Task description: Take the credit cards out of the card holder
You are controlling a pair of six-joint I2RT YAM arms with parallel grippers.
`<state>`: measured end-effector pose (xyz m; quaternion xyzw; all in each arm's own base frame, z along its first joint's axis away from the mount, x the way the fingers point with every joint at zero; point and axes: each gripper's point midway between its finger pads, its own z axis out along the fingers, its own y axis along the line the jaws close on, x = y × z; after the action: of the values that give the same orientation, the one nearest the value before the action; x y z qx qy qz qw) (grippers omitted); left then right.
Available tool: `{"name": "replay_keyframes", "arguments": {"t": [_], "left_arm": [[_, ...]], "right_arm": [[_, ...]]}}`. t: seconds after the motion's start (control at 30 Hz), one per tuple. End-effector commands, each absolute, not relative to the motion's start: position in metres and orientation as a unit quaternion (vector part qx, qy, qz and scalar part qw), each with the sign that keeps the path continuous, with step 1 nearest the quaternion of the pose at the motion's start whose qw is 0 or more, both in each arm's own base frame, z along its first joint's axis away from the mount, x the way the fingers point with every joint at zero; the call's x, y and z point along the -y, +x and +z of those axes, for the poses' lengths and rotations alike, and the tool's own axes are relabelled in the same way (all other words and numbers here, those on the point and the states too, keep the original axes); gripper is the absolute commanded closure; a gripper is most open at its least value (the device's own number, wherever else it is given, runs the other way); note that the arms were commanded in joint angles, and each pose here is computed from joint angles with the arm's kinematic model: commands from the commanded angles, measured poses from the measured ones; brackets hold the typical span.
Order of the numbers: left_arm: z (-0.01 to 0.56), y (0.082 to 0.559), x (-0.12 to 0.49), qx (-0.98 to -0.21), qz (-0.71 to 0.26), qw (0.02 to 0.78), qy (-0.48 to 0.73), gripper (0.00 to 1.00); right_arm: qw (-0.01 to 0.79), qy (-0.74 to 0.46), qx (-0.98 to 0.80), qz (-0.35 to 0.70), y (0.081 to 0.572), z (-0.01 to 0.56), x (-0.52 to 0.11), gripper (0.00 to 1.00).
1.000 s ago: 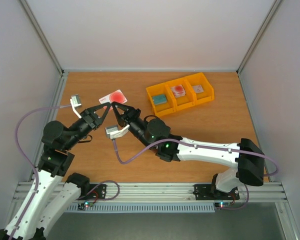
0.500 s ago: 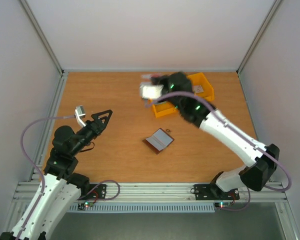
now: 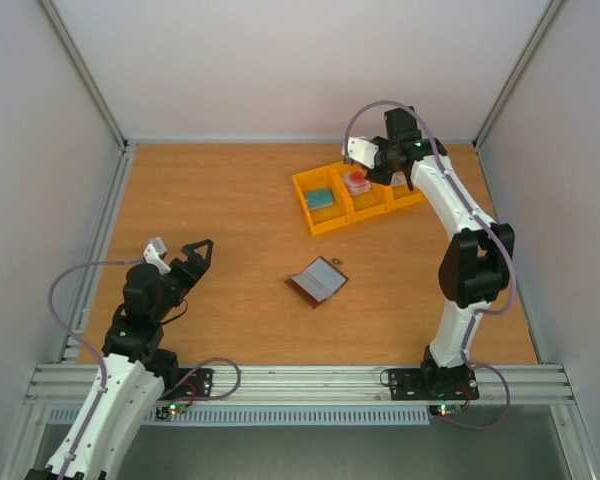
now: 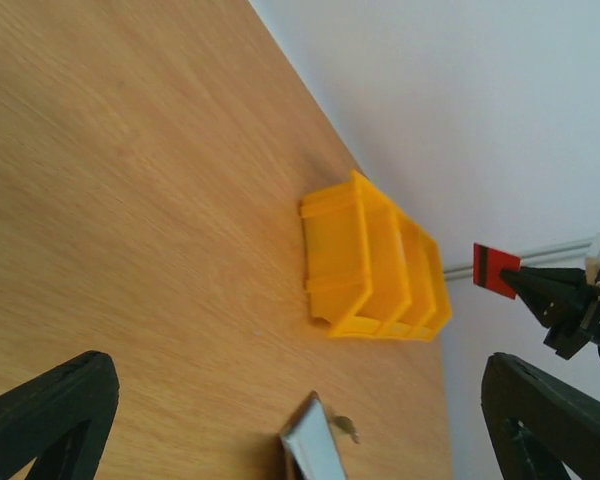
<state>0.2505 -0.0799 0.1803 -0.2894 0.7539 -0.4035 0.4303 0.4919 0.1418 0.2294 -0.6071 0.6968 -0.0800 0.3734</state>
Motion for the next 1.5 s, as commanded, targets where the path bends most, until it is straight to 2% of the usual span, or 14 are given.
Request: {"name": "replay_keyframes", "arguments": {"t": [0.0,0.23,0.53,1.07,1.2,1.37,1.47], "left_arm": [[0.182,0.254,0.058,-0.749,-0.349,0.493,-0.274,0.01],[0.183,0.26,0.039,-0.743,-0.311,0.522,-0.28,0.01],[0.17,0.262,0.039,-0.752,-0.31,0.502,-0.294,0.01],[0.158,0.262,0.034,-0.759,-0.297,0.486,-0.314,0.01],[0.156,0.262,0.034,-0.76,-0.295,0.485,-0.316,0.0],[0.156,0.262,0.034,-0.76,-0.297,0.483,-0.317,0.01],[0.155,0.261,0.034,-0.759,-0.298,0.482,-0.32,0.01]], "right_arm": [[0.376,-0.648,-0.661,-0.046,0.499,0.214,-0.164,0.98],[0.362,-0.647,-0.667,-0.075,0.542,0.174,-0.154,0.99],[0.348,-0.669,-0.648,-0.109,0.555,0.136,-0.139,0.99],[0.355,-0.719,-0.565,-0.196,0.583,0.092,-0.157,0.97],[0.353,-0.718,-0.565,-0.201,0.582,0.084,-0.155,0.82],[0.359,-0.716,-0.56,-0.213,0.579,0.093,-0.153,0.47],[0.37,-0.71,-0.558,-0.217,0.576,0.108,-0.153,0.38]]}}
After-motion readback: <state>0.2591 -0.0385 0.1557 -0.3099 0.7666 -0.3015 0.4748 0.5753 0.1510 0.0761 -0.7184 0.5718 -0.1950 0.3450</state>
